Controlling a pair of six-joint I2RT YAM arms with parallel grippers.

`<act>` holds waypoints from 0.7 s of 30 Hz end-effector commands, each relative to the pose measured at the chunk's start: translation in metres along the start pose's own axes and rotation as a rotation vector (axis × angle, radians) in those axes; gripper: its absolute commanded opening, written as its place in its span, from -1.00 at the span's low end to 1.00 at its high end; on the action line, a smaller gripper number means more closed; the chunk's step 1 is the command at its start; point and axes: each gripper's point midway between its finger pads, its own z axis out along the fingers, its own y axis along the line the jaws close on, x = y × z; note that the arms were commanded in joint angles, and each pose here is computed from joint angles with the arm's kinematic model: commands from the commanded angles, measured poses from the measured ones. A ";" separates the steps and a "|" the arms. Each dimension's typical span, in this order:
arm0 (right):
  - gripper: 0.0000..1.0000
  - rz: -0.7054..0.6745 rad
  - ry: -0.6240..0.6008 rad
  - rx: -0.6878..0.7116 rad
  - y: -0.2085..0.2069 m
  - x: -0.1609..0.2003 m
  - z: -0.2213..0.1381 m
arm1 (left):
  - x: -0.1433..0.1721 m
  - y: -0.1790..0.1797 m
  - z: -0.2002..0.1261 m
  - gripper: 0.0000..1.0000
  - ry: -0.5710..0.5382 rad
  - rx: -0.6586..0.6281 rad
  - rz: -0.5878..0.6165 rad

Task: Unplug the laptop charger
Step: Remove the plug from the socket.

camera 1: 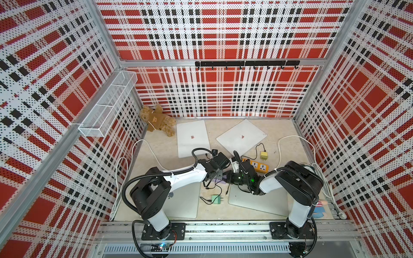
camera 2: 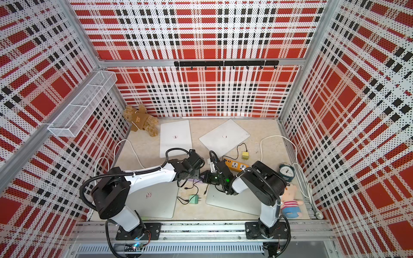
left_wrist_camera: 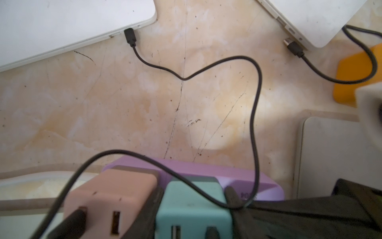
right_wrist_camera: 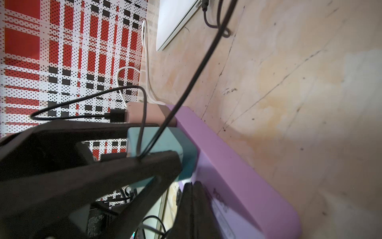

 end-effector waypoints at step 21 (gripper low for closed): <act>-1.00 0.227 0.305 0.558 -0.154 0.116 -0.047 | -0.036 -0.027 -0.030 -0.50 -0.102 0.109 -0.034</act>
